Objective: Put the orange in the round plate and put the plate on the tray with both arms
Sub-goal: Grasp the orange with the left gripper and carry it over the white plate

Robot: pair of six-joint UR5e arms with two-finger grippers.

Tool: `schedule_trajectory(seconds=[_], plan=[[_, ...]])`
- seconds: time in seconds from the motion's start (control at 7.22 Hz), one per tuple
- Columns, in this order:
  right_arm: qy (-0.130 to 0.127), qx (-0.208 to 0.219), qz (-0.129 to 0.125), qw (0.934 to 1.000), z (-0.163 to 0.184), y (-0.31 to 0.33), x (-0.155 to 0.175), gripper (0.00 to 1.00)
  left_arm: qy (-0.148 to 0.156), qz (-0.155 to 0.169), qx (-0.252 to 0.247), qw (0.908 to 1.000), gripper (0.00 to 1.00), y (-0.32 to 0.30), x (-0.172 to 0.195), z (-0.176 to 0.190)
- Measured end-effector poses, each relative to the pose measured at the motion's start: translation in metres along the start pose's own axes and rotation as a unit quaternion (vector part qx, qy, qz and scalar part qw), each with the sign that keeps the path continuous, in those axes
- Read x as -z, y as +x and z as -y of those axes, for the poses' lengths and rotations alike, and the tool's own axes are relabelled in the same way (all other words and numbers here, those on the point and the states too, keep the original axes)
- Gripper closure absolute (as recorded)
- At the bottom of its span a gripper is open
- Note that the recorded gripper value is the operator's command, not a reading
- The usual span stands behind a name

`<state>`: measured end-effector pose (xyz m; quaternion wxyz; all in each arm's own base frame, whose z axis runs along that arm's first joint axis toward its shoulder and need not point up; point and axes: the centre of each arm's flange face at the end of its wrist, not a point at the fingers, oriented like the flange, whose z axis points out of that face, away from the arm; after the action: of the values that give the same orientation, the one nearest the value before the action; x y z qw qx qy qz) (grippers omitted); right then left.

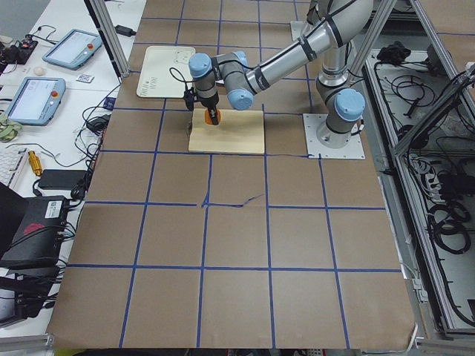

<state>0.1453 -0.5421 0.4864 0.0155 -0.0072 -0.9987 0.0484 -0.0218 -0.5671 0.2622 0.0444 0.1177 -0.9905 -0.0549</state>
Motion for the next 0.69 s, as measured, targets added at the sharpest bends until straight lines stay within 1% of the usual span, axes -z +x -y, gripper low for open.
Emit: schedule_trajectory(seconds=[0.14, 0.28, 0.42, 0.69], plan=[[0.0, 0.0, 0.0, 1.0, 0.0, 0.0, 0.0, 0.0, 0.007, -0.006, 0.015, 0.9998, 1.0, 0.028, 0.018, 0.004], [0.0, 0.0, 0.0, 1.0, 0.0, 0.0, 0.0, 0.0, 0.012, -0.023, 0.036, 0.999, 1.0, 0.062, 0.029, 0.003], [0.0, 0.001, 0.001, 1.0, 0.0, 0.0, 0.0, 0.0, 0.011, -0.045, 0.049, 0.9977, 1.0, 0.101, 0.03, -0.005], [-0.001, 0.001, 0.0, 1.0, 0.0, 0.0, 0.0, 0.0, 0.008, -0.074, 0.028, 0.9968, 1.0, 0.194, 0.011, -0.041]])
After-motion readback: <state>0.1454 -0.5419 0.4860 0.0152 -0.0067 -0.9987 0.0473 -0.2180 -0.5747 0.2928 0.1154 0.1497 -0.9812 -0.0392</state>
